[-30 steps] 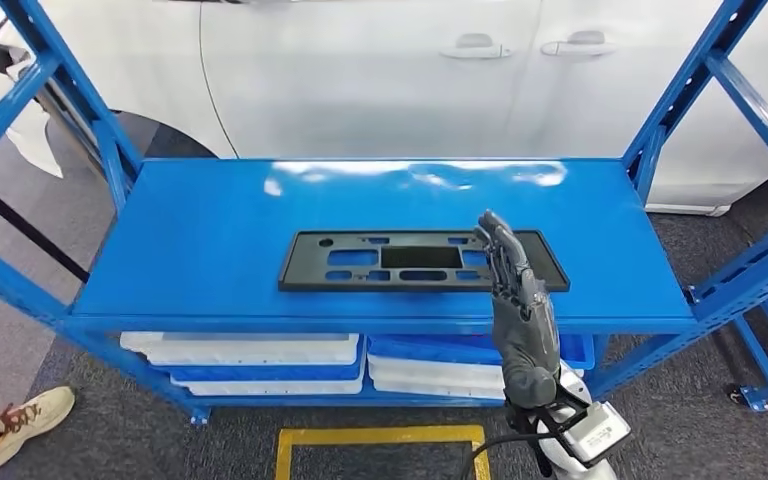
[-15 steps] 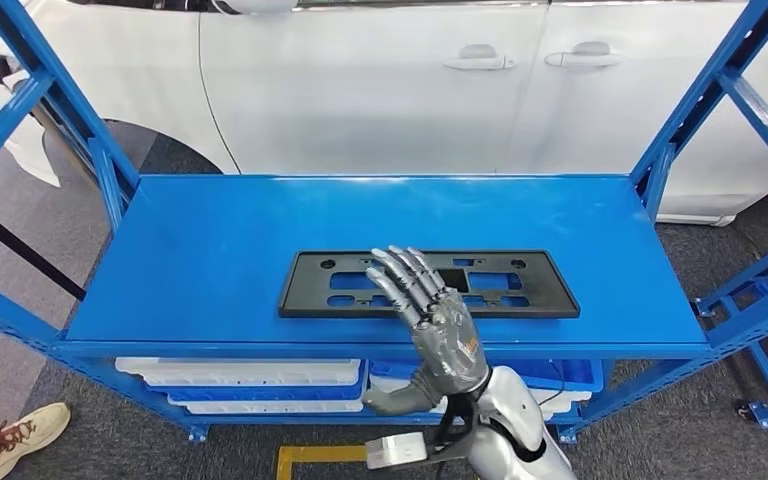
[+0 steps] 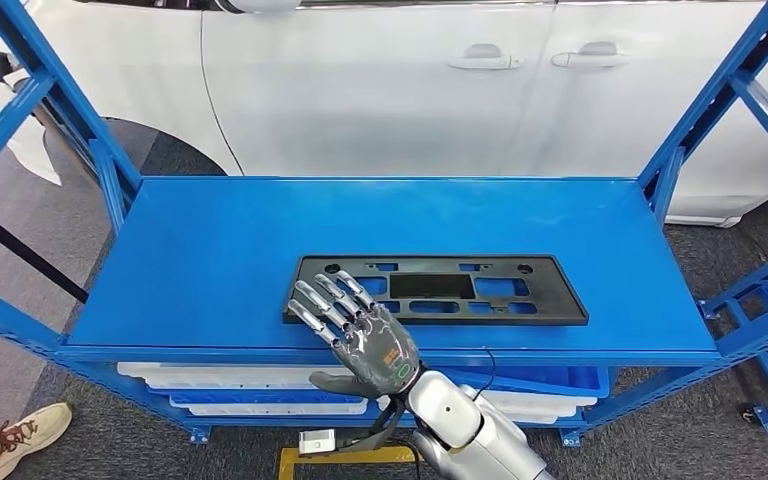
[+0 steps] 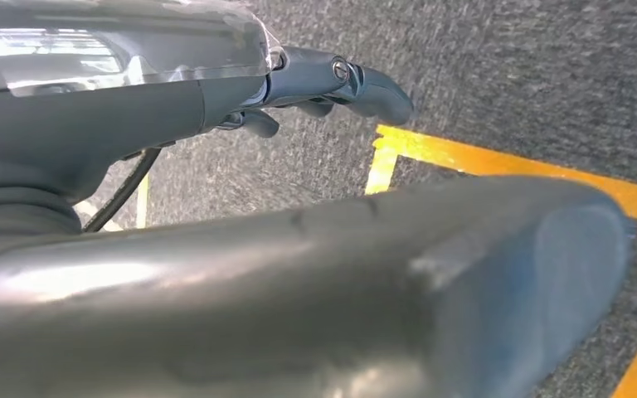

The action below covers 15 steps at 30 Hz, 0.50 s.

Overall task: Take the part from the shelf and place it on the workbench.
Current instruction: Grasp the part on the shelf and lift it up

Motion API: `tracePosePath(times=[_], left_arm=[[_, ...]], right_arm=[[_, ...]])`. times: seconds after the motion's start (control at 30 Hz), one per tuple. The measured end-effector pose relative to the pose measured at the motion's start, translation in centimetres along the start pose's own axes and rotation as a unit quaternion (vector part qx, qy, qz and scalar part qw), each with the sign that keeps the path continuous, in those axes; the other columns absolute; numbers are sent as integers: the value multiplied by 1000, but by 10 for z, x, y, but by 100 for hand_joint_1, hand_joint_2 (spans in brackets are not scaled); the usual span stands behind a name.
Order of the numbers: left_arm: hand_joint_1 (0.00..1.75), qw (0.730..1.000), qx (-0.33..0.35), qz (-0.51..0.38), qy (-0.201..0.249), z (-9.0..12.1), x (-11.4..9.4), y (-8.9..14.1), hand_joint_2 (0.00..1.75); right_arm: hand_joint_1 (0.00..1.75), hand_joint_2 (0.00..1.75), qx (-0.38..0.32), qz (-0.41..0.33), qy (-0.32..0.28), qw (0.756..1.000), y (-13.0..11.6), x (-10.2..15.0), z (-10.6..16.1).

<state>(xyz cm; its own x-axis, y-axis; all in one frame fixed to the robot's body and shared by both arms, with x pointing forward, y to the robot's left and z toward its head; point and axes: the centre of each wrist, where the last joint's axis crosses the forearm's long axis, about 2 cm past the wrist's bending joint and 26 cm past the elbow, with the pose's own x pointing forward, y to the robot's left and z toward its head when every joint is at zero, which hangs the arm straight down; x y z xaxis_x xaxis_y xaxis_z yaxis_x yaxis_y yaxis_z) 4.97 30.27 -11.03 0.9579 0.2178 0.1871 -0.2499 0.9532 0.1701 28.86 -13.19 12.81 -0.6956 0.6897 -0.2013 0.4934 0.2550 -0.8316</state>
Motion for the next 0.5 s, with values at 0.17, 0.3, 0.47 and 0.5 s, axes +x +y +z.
tracePosePath(times=[0.17,0.3,0.47,0.5], left_arm=[[0,1000,-1,-1,-7,0,-1,1,0],[0,1000,-4,-4,-10,0,-3,2,0],[0,1000,-9,-6,-16,0,-3,1,0],[0,1000,-9,-7,-16,0,-3,1,0]], right_arm=[[0,175,15,6,20,1000,9,1,-11],[0,175,36,1,41,998,19,1,-18],[0,175,46,5,61,997,25,-4,-33],[0,175,49,7,64,997,26,-6,-34]])
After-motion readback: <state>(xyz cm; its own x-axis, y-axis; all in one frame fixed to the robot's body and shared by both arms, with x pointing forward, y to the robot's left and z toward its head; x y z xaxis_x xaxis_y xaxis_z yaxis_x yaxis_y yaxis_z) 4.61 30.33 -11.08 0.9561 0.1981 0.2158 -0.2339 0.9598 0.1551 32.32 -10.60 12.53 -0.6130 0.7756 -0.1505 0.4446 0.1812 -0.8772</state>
